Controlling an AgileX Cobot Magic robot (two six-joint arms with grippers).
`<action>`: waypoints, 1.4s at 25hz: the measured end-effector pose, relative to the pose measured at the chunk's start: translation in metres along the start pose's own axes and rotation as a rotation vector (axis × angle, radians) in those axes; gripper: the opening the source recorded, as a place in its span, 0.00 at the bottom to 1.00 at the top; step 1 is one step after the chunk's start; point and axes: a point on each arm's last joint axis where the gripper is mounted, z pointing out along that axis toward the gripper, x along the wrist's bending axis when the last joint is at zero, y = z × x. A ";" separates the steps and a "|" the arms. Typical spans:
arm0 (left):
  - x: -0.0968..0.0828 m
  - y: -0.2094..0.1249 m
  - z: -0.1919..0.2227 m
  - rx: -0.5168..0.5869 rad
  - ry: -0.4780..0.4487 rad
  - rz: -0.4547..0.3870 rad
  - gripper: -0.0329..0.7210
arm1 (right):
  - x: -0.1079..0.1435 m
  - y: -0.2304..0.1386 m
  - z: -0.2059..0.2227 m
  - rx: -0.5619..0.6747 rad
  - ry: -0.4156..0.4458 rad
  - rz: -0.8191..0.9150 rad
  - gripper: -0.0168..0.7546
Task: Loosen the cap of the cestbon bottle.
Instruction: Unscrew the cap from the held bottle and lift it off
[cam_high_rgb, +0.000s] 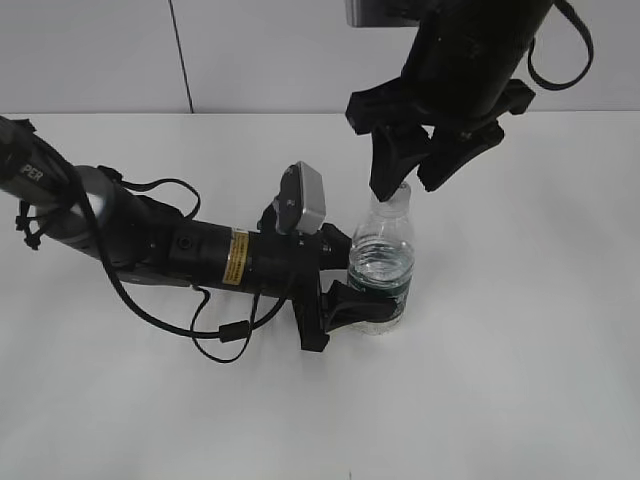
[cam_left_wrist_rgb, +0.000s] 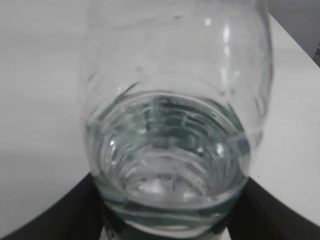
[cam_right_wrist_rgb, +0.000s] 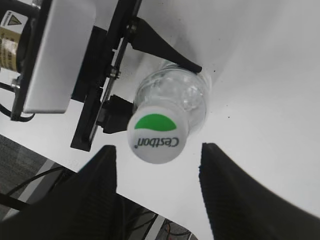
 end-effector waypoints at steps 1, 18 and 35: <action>0.000 0.000 0.000 0.000 0.000 0.000 0.59 | 0.000 0.000 0.001 0.001 -0.002 0.001 0.55; 0.000 0.000 0.000 0.000 0.001 -0.001 0.59 | -0.001 0.010 0.013 0.018 0.009 0.008 0.55; 0.000 0.000 0.000 0.001 0.000 0.000 0.59 | -0.002 0.011 0.018 0.029 0.011 -0.030 0.42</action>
